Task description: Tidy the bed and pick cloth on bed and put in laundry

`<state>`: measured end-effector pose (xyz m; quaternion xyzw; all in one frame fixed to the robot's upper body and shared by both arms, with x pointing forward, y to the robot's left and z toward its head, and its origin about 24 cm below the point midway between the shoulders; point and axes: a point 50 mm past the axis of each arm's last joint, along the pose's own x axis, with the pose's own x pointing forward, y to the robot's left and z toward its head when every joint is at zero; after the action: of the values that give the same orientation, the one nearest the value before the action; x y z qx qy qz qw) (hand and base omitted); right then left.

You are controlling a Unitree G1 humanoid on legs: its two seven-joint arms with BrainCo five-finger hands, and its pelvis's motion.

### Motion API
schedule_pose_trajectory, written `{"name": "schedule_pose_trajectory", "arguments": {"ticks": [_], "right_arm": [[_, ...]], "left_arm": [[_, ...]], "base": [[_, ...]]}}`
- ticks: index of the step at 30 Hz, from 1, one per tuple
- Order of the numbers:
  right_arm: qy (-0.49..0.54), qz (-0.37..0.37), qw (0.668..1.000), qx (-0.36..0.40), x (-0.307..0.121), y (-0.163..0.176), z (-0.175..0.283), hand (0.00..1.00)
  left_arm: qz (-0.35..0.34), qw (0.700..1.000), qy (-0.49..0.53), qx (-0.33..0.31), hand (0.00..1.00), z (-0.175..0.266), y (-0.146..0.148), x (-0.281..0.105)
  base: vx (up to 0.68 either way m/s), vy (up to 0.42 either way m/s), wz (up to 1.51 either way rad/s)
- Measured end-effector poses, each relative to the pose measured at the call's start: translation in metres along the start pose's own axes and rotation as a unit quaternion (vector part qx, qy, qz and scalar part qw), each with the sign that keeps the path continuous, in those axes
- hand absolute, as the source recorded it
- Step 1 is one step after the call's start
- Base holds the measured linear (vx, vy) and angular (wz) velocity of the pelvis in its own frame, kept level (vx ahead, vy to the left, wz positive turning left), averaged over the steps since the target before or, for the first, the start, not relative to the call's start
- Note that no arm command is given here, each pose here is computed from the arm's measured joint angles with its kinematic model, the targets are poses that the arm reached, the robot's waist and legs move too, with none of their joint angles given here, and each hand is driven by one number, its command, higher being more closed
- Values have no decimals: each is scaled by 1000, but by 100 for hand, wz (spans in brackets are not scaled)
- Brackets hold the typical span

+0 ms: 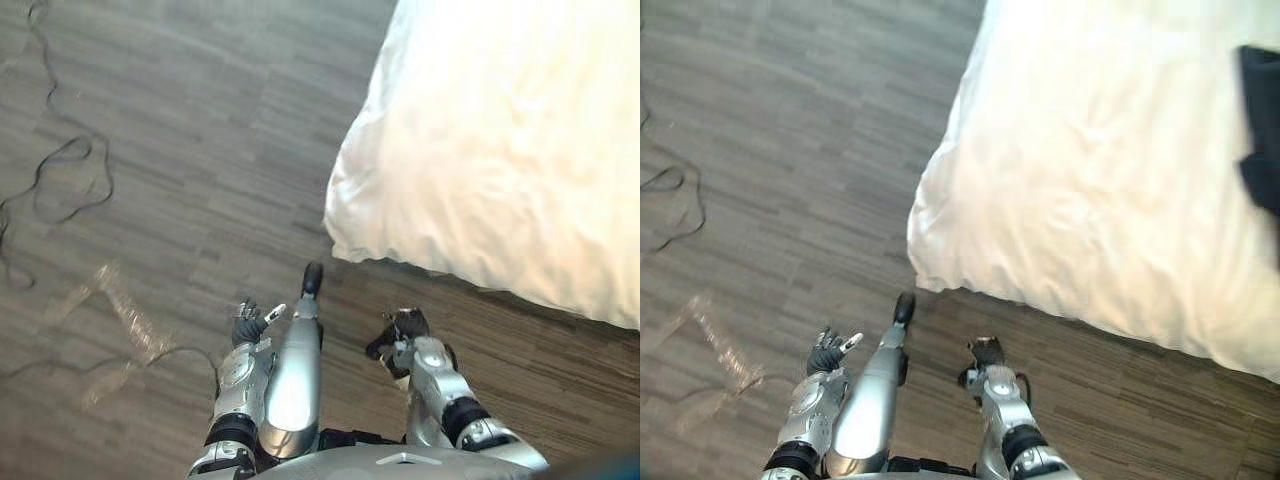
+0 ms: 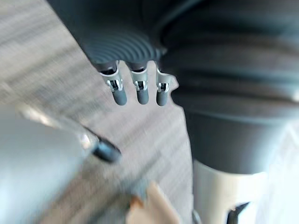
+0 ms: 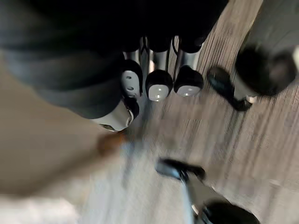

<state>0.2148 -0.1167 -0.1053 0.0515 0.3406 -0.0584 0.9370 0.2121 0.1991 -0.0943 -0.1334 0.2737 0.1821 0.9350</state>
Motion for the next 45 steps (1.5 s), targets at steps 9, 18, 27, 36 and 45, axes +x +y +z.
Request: {"name": "schedule_pose_trajectory", "arguments": {"ticks": [9,18,27,36,45], "right_arm": [[19,-161,947,277,-26,-80,-38,100],[-282,-123,894,327,-61,-96,82,100],[-450,120,835,292,-93,-7,188,100],[-543,283,763,206,-123,95,339,100],[-559,182,751,300,-117,44,367,100]], "left_arm": [[38,996,83,5,0,-32,22,-7],[69,986,150,-14,0,-78,38,-37],[51,986,156,1,0,-80,30,-35],[37,994,102,-22,0,-54,11,-18],[84,982,60,-160,0,-43,15,-17]], "base": [[30,-5,-52],[29,-1,-16],[78,-5,14],[-47,9,22],[-68,54,6]]}}
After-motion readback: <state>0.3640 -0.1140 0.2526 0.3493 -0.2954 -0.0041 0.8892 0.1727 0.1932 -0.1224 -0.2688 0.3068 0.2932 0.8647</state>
